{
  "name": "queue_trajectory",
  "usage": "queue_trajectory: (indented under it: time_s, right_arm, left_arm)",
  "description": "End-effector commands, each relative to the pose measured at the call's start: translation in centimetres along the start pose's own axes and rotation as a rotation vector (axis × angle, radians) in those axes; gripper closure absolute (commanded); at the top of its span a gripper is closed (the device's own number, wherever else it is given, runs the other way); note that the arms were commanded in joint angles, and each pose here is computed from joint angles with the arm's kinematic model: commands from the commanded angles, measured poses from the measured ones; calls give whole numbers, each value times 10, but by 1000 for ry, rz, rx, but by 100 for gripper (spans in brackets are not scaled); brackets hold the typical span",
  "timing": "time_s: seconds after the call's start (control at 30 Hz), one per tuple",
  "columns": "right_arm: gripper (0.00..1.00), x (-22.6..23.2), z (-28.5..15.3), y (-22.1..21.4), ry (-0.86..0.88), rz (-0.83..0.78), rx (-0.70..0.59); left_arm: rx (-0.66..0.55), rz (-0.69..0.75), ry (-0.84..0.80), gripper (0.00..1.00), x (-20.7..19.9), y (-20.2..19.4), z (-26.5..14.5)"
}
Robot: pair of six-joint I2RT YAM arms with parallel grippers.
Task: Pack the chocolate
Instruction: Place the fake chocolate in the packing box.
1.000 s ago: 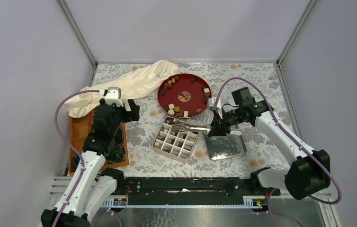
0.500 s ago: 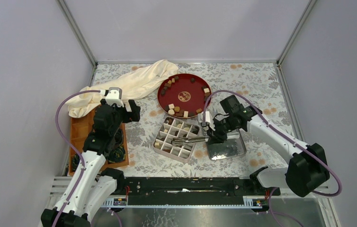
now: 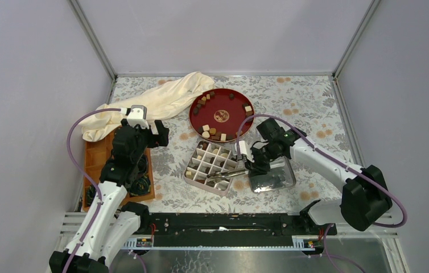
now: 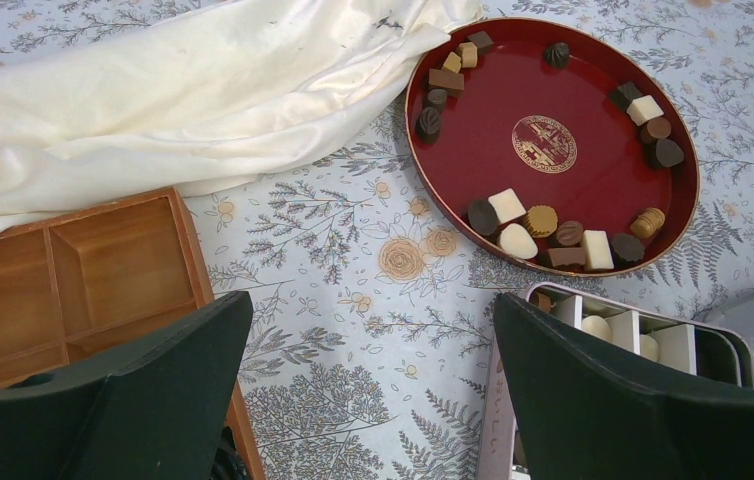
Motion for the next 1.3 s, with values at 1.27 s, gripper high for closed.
queue_trajectory:
  time_s: [1.27]
  right_arm:
    - [58,-52,-66,50,-171,248,-295]
  left_arm:
    - [-43,22,-29,1,-4,8,1]
Point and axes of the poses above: each gripper's point midway between its finger pads, its own z axis out along the fingers, its own x axis along the line the jaws close on, y = z × x, the point moved 4 cm from there along -z, back along the fingers
